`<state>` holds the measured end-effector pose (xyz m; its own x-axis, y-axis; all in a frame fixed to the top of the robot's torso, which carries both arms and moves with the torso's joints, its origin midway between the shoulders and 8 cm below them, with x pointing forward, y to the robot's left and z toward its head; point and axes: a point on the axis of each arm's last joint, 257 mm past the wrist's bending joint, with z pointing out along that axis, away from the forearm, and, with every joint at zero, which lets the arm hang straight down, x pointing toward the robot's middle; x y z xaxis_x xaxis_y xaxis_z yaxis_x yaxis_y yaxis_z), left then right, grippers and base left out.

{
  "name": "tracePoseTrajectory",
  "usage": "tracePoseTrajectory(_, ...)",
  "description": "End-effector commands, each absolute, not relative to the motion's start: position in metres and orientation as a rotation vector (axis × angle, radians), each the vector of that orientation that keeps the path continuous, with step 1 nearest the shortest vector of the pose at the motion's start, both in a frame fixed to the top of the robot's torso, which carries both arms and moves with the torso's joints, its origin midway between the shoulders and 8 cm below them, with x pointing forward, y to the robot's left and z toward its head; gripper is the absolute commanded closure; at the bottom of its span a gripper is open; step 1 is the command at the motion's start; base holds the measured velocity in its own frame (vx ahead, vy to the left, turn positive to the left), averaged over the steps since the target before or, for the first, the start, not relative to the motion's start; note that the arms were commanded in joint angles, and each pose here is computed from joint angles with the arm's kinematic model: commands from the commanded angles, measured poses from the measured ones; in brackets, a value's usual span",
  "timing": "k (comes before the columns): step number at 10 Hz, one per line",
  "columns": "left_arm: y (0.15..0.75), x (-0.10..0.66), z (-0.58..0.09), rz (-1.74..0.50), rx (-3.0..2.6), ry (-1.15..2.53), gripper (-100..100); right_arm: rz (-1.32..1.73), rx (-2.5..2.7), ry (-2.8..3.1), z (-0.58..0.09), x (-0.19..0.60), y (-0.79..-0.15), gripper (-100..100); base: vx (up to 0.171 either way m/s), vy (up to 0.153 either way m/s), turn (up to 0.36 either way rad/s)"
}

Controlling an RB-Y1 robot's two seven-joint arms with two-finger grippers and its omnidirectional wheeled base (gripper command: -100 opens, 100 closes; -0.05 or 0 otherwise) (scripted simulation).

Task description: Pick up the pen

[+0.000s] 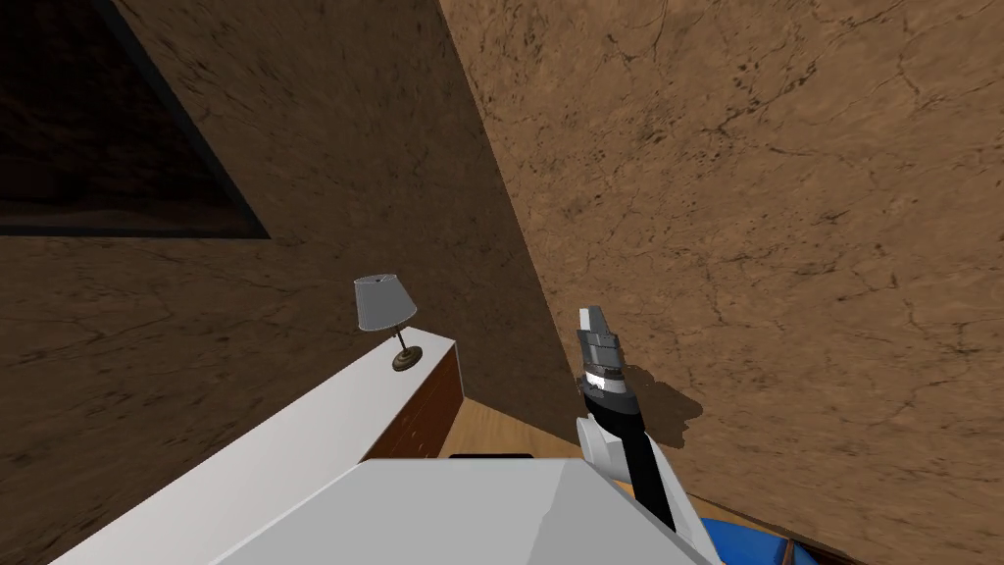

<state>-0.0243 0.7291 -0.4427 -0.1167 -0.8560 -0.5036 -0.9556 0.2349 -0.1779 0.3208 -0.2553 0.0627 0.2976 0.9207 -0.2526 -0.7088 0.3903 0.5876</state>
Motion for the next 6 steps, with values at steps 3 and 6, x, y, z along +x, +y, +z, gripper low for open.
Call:
tracePoseTrajectory(3, 0.738, -0.052, -0.444, 0.310, -1.699, 2.009, -100, 1.122, 0.402, 0.614, 0.063, 0.321, -0.255, 0, 0.032, 0.015, -0.150)
tracePoseTrajectory(6, 0.735, -0.094, -0.451, 0.367, -1.766, 2.032, -100, 1.122, 0.402, 0.614, 0.063, 0.321, -0.255, 0, 0.039, 0.034, -0.236)
